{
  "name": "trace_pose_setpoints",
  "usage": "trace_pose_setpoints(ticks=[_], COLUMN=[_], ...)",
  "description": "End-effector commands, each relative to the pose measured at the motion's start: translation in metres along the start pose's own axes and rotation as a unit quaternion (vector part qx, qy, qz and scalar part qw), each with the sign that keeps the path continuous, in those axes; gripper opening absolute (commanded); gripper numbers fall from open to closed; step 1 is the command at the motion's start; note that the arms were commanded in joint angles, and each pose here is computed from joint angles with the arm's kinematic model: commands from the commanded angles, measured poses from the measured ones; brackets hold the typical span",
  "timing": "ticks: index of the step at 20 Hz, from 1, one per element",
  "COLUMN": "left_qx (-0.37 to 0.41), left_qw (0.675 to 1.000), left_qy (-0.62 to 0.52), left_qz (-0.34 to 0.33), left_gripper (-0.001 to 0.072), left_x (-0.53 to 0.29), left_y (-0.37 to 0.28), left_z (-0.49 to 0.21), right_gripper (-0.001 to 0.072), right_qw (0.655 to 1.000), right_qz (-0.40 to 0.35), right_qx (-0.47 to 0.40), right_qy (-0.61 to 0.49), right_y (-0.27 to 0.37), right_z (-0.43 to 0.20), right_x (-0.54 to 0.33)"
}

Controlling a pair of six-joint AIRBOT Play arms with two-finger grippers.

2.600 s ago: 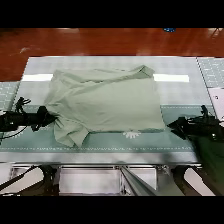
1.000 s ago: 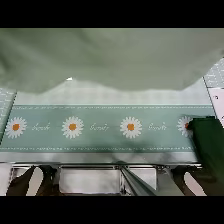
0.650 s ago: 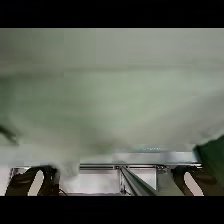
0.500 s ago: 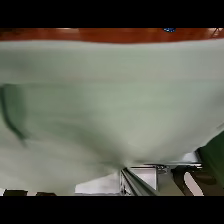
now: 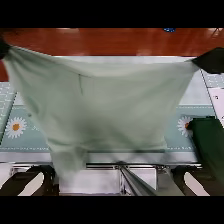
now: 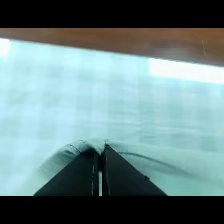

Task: Fold the shirts.

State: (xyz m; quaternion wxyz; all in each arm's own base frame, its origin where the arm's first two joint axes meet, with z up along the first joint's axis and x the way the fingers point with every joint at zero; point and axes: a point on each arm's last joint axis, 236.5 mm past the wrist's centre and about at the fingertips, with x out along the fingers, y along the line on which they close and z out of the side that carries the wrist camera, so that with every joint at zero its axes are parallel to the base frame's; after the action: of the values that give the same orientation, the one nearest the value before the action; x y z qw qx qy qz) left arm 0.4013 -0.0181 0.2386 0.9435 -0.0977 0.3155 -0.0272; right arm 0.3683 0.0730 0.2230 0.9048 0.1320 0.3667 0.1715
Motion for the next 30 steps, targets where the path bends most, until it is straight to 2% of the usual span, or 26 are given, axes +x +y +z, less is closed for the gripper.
trace_pose_setpoints(ticks=[1, 6, 11, 15, 18, 20, 23, 30], left_qx=[-0.047, -0.123, -0.167, -0.169, -0.077, -0.056, -0.056, -0.049], left_qw=[0.999, 0.991, 0.976, 0.970, 0.966, 0.952, 0.930, 0.900], left_qy=[0.016, 0.049, 0.141, 0.176, 0.238, 0.294, 0.363, 0.430], left_qz=[-0.015, 0.000, 0.014, -0.011, -0.068, -0.061, -0.031, -0.045], left_gripper=[0.0018, 0.0018, 0.0018, 0.0019, 0.0018, 0.0018, 0.0018, 0.0028], left_x=[0.108, 0.225, 0.290, 0.291, 0.265, 0.251, 0.236, 0.241], left_y=[0.008, 0.032, 0.043, 0.039, 0.028, 0.046, 0.080, 0.074], left_z=[-0.007, -0.032, -0.087, -0.093, -0.103, -0.127, -0.160, -0.202], right_gripper=[0.0018, 0.0018, 0.0018, 0.0018, 0.0018, 0.0018, 0.0018, 0.0019], right_qw=[0.998, 0.996, 0.988, 0.987, 0.979, 0.969, 0.945, 0.926], right_qz=[0.015, -0.008, -0.002, -0.017, -0.007, -0.014, -0.080, -0.072], right_qx=[0.049, 0.088, 0.149, 0.135, 0.120, 0.106, 0.103, 0.120], right_qy=[0.027, 0.016, 0.049, 0.090, 0.162, 0.225, 0.300, 0.352], right_y=[-0.043, -0.113, -0.145, -0.155, -0.151, -0.157, -0.188, -0.179], right_z=[0.000, 0.034, 0.035, 0.012, -0.017, -0.043, -0.082, -0.142], right_x=[0.093, 0.204, 0.272, 0.278, 0.258, 0.238, 0.219, 0.238])
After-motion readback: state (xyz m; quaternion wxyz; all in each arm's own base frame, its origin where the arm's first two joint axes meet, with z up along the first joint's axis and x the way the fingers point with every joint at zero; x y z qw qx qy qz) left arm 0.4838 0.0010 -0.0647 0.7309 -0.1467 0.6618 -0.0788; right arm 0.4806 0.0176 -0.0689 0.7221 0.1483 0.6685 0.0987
